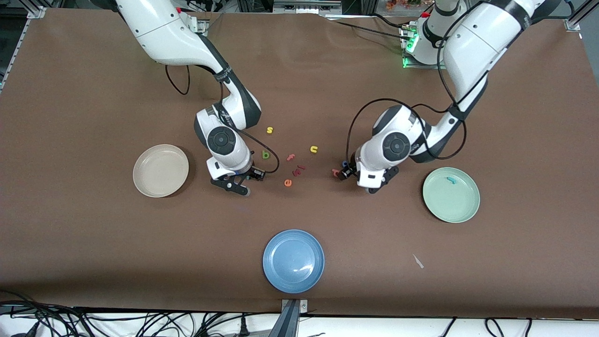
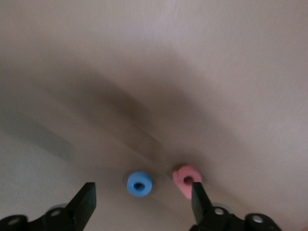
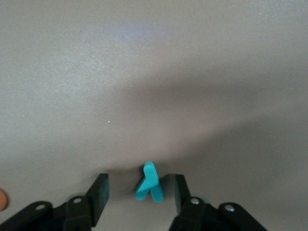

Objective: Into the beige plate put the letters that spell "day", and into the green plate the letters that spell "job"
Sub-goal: 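Grasp the blue ring with the left gripper while the right gripper grasps the cyan y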

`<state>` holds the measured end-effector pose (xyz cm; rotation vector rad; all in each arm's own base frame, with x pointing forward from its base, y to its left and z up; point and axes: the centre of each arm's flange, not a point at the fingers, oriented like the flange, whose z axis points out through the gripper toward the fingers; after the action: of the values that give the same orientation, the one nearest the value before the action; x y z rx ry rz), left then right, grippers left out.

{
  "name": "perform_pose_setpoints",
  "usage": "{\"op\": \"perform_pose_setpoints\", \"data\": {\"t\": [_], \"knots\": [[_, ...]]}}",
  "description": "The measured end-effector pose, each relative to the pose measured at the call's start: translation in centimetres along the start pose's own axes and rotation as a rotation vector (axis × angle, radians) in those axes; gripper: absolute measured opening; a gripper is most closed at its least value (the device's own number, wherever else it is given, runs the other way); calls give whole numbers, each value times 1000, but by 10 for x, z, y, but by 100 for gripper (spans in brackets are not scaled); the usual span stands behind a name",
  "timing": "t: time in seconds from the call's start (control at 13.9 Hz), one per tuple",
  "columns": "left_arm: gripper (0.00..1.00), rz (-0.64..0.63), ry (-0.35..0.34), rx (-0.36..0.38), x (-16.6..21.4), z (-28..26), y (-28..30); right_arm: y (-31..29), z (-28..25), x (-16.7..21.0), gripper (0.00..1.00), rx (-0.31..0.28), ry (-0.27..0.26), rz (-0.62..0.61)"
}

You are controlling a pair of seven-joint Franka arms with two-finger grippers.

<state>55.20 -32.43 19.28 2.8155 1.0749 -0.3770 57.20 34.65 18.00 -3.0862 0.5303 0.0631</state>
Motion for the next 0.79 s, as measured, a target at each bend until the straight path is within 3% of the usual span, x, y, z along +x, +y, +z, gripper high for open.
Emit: {"op": "perform_pose_setpoints", "data": {"t": [0.07, 0.22, 0.36, 0.5, 0.79], "knots": [[86, 0, 9, 15, -9, 7, -1, 0, 1, 0, 63, -1, -1, 0], [85, 15, 34, 48, -23, 19, -5, 1, 2, 0, 51, -3, -2, 0], [79, 26, 49, 57, -27, 26, -9, 1, 3, -1, 45, -5, -4, 0], [74, 24, 52, 46, -26, 26, -9, 1, 2, -1, 25, -3, -3, -1], [63, 20, 57, 38, -22, 25, -9, 1, 2, -1, 25, -3, -2, -1]]}}
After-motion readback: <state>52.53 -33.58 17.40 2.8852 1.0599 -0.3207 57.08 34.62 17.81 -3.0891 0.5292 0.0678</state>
